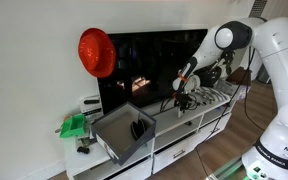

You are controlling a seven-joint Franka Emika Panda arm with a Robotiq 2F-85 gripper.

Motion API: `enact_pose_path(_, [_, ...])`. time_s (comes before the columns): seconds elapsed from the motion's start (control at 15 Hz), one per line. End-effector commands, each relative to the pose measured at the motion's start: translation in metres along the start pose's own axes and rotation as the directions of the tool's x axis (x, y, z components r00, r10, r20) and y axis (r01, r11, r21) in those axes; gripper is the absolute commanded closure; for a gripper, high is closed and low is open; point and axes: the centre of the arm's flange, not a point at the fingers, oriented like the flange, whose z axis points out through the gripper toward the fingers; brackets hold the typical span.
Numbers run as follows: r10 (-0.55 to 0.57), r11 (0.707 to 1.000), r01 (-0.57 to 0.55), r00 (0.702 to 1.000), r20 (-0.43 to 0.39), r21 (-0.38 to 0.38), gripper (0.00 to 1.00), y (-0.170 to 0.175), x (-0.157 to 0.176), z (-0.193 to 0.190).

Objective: Pick up the white object from the tv stand and put it in the box

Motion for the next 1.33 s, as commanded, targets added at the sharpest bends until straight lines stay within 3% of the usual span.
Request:
enact_pose_path(0.0, [-0.043,0.996,0.040,0.998,0.039,0.078,0.94,0.049,-0.025,-0.038])
enact_pose_path(0.2, [-0.096,0.987,0.090,0.995,0.041,0.131,0.94,0.073,-0.054,-0.060])
enact_pose_path(0.6, [-0.183,0.939,0.187,0.982,-0.040,0.288,0.94,0.100,-0.136,-0.114])
enact_pose_path(0.67, [-0.161,0.958,0.164,0.986,-0.031,0.236,0.77,0.072,-0.108,-0.084])
enact_pose_path(0.8, [-0.188,0.947,0.192,0.981,-0.039,0.257,0.77,0.081,-0.129,-0.098])
enact_pose_path(1.13, [-0.187,0.946,0.191,0.982,-0.040,0.260,0.77,0.090,-0.131,-0.102])
enact_pose_path(1.2, [-0.187,0.947,0.191,0.982,-0.040,0.260,0.94,0.090,-0.131,-0.102])
enact_pose_path(1.27, [-0.215,0.940,0.224,0.975,-0.065,0.257,0.94,0.089,-0.146,-0.112])
